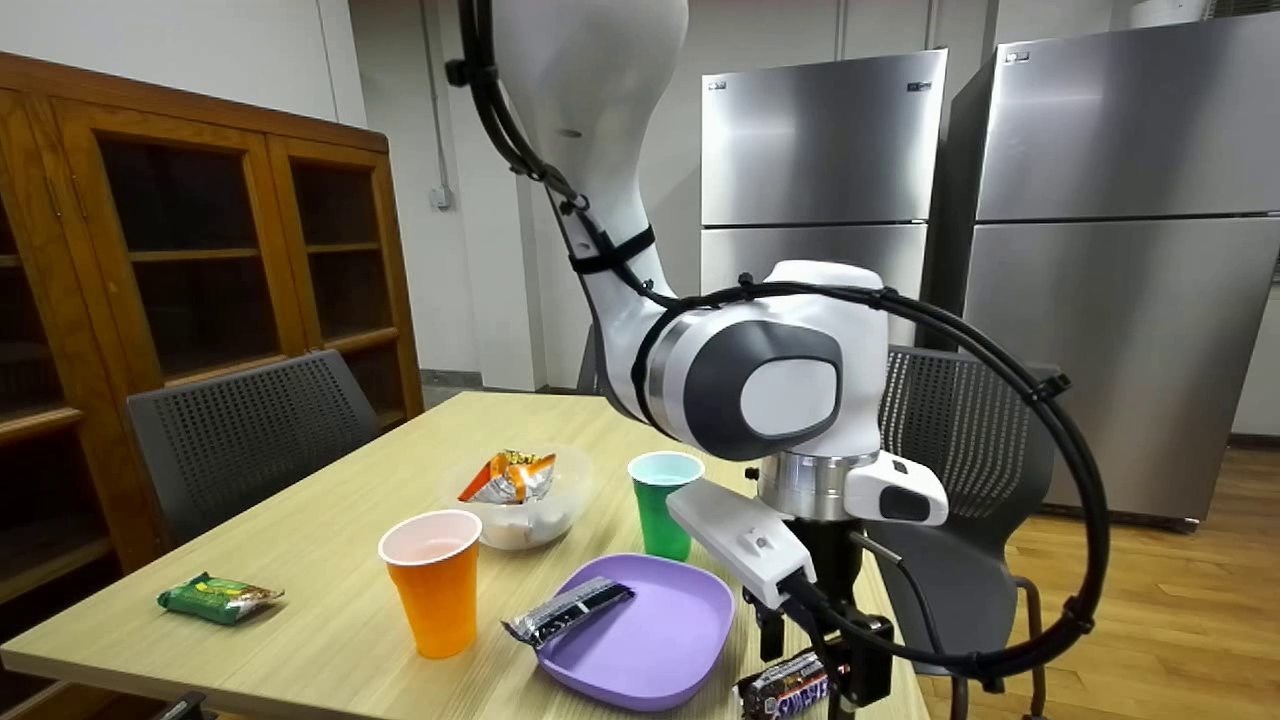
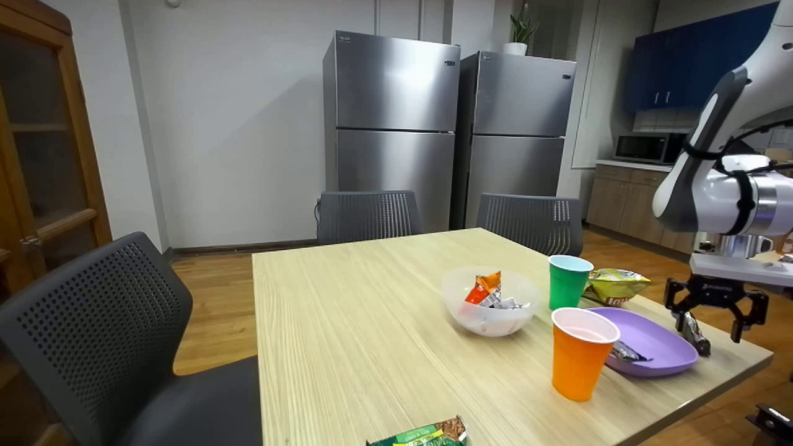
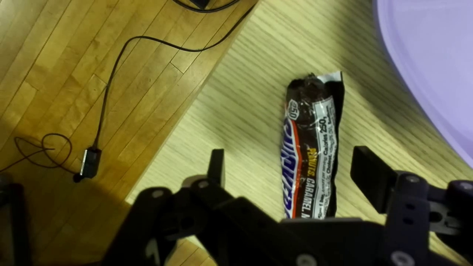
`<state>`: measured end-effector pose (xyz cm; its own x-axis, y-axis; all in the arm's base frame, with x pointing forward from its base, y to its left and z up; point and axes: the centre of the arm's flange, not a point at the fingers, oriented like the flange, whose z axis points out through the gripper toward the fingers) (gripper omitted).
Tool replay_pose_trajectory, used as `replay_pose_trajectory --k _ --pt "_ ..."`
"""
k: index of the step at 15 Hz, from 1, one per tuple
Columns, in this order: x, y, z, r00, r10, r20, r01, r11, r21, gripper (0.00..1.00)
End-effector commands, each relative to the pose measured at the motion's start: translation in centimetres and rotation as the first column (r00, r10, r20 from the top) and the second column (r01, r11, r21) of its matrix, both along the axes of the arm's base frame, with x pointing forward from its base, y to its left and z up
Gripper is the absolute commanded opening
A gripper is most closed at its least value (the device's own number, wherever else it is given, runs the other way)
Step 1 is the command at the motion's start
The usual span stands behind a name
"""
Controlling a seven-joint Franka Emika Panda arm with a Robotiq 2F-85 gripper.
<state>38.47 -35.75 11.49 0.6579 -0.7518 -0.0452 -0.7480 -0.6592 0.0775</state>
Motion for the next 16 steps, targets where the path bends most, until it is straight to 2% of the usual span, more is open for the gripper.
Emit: replay_pose_trajectory --k 1,8,16 --pt "0.14 -0.43 -0.19 1.0 -0.025 0.017 0.024 1.0 0.005 0.58" --pt "-0.29 -0.7 -0.44 0.999 -0.034 0.014 0.034 0.999 0.008 0.05" --pt "-0.3 -0.38 -0.1 1.0 -0.027 0.016 0.026 1.0 0.007 0.06"
